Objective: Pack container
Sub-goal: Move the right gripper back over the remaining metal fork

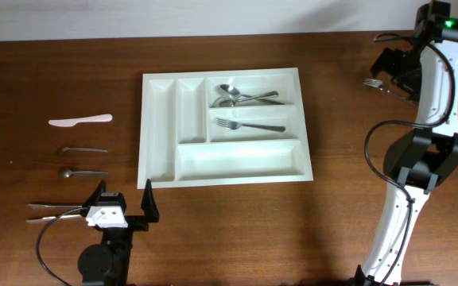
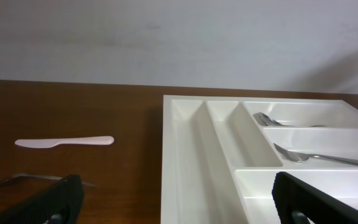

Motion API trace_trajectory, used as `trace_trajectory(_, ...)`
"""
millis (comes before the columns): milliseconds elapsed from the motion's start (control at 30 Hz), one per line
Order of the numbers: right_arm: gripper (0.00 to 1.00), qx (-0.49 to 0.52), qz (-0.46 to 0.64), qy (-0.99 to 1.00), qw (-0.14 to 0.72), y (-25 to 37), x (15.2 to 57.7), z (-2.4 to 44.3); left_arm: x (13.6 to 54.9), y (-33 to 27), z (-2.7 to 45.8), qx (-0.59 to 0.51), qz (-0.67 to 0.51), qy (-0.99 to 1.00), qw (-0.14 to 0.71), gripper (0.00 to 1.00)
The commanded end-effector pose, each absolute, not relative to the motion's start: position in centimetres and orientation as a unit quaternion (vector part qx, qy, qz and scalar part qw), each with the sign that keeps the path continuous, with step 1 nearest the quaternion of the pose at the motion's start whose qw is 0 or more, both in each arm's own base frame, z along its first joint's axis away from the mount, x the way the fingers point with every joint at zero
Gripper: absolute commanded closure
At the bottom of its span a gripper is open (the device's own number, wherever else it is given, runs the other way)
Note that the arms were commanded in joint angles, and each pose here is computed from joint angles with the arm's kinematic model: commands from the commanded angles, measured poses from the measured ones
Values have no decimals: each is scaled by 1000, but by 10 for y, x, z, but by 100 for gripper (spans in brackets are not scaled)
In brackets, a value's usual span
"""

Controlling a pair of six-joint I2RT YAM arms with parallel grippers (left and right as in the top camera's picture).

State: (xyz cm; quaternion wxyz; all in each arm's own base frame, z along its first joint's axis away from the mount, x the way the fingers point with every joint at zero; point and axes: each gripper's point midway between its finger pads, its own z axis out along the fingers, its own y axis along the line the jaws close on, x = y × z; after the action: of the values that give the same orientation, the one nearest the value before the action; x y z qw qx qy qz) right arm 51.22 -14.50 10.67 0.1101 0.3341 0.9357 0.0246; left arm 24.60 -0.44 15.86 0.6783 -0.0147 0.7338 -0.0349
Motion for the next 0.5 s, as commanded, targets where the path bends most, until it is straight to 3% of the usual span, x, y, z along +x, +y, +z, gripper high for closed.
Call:
trace_trajectory(0,1,371,69,915,145,-134,526,131,246,-4,157,-9,-29,733,679,1)
trace_trajectory(133,1,498,71,846,174,-148,539,135,246,-4,157,-9,-29,733,679,1)
trace_trajectory(333,7,497,43,833,240,-170,560,147,246,-4,157,-9,-29,733,679,1)
trace_trajectory(467,42,491,-41,827,270,-200,555,153,246,-4,157,-9,-29,733,679,1)
